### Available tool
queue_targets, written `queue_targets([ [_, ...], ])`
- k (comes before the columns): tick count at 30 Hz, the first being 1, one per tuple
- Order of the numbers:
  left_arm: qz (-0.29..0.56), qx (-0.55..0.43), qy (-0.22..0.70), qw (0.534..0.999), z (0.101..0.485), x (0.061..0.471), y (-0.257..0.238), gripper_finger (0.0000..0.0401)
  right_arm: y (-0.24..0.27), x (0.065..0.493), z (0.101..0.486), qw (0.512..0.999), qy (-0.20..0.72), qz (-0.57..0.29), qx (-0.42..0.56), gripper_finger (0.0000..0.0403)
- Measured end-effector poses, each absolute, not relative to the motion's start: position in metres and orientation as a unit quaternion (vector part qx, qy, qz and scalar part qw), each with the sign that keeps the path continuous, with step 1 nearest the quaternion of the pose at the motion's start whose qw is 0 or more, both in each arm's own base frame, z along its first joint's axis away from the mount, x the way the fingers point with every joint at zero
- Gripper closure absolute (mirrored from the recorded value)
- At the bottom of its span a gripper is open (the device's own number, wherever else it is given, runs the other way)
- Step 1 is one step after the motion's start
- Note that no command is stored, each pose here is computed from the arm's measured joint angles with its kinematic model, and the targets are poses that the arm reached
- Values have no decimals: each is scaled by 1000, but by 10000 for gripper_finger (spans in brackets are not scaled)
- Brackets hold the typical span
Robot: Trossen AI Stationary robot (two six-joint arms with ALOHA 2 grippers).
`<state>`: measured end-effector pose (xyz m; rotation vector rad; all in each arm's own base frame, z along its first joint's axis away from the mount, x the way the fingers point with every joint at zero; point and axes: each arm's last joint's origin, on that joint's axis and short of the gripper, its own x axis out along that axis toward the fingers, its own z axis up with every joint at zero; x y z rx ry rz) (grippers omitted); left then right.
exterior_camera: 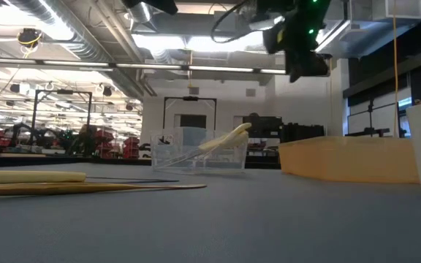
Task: Sort silverware by color (type)
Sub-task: Put the white knife into the orange bin
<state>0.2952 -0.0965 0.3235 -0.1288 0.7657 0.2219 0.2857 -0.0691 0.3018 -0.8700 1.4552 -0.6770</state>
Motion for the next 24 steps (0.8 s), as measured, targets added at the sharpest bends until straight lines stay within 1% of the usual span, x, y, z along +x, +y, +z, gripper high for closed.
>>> queue_targets([
  [8, 113, -120, 389, 906, 318, 291, -111, 243, -63, 254, 329, 676, 594, -324, -292, 262],
  [13, 134, -166, 415, 885, 311, 285, -119, 243, -58, 239, 342, 717, 568, -323, -243, 262],
  [16, 156, -208, 445, 857, 305, 278, -124, 243, -57, 234, 347, 739, 553, -320, -212, 262],
  [19, 187, -248, 480, 821, 299, 268, -129, 243, -55, 231, 348, 756, 546, -312, -184, 262],
  [24, 245, -291, 515, 768, 291, 252, -141, 243, -54, 229, 336, 759, 550, -305, -168, 262],
])
